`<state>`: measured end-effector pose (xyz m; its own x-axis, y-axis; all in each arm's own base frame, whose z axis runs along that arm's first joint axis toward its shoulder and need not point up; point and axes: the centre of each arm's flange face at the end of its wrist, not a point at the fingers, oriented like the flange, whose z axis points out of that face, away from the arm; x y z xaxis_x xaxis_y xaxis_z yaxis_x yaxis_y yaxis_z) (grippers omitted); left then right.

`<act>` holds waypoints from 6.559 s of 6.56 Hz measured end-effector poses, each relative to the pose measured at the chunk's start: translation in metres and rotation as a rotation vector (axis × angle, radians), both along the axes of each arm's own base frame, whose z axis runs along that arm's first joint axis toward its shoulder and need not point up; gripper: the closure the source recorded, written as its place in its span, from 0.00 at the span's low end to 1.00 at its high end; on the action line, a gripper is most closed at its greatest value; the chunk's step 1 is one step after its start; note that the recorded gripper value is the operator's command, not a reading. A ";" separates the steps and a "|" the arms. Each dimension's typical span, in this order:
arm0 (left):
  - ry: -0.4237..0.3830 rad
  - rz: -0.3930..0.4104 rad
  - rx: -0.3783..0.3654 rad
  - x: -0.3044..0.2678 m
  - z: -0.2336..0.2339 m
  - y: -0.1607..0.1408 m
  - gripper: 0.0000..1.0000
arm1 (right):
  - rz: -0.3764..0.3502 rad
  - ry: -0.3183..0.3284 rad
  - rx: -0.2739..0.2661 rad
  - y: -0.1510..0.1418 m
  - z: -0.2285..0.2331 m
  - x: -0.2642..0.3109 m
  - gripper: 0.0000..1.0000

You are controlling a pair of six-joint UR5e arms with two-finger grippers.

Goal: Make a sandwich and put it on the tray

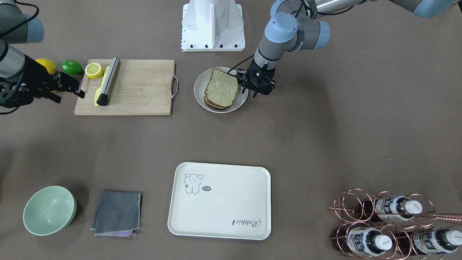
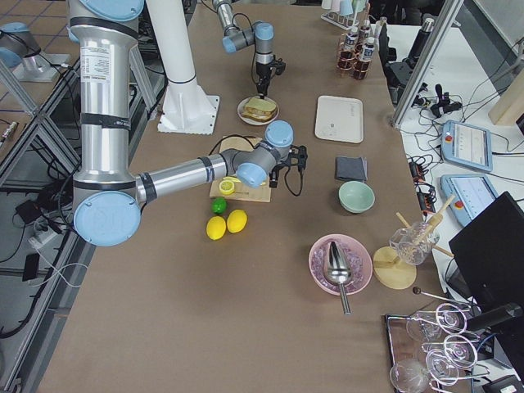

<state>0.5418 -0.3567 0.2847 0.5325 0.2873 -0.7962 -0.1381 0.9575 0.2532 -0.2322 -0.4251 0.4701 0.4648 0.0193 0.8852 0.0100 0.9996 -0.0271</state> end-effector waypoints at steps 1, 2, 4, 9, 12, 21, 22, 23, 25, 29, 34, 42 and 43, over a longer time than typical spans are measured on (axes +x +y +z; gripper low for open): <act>0.004 -0.001 -0.003 0.002 0.000 0.001 0.60 | 0.000 -0.001 0.000 0.000 0.000 0.000 0.01; 0.009 0.000 -0.003 0.003 0.001 0.002 0.62 | 0.000 -0.002 0.000 0.000 -0.001 0.000 0.01; 0.010 0.000 -0.003 0.004 0.003 0.002 0.79 | 0.001 -0.004 0.000 0.000 -0.002 0.001 0.01; 0.055 -0.053 -0.079 0.001 -0.001 0.004 1.00 | 0.004 -0.023 -0.014 -0.002 -0.007 0.009 0.00; 0.101 -0.120 -0.152 -0.009 -0.010 -0.008 1.00 | 0.002 -0.026 -0.015 -0.002 -0.008 0.009 0.00; 0.143 -0.266 -0.282 -0.053 -0.053 -0.205 1.00 | 0.017 -0.034 -0.003 0.021 -0.016 0.033 0.00; 0.120 -0.251 -0.278 -0.058 -0.053 -0.251 1.00 | 0.022 -0.035 -0.002 0.020 -0.017 0.035 0.01; 0.101 -0.234 -0.281 -0.071 -0.043 -0.284 1.00 | 0.025 -0.036 -0.001 0.019 -0.018 0.036 0.01; 0.074 -0.225 -0.296 -0.074 -0.011 -0.331 1.00 | 0.033 -0.038 0.002 0.017 -0.020 0.039 0.00; 0.078 -0.235 -0.317 -0.040 -0.015 -0.355 1.00 | 0.049 -0.039 0.001 0.012 -0.020 0.046 0.01; 0.084 -0.261 -0.303 -0.011 -0.012 -0.342 0.39 | 0.044 -0.043 0.005 0.013 -0.023 0.044 0.00; 0.094 -0.339 -0.397 -0.131 -0.005 -0.209 0.04 | 0.018 -0.049 0.013 0.020 -0.024 0.041 0.00; 0.063 -0.332 -0.383 -0.163 -0.005 -0.180 0.04 | 0.019 -0.039 0.025 0.019 -0.020 0.042 0.00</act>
<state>0.3786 -0.5363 0.2798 0.4933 -0.2077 -0.8447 0.1932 0.9730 -0.1264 -0.1904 -0.4063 0.4504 0.4295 0.0057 0.9030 -0.0081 1.0000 -0.0025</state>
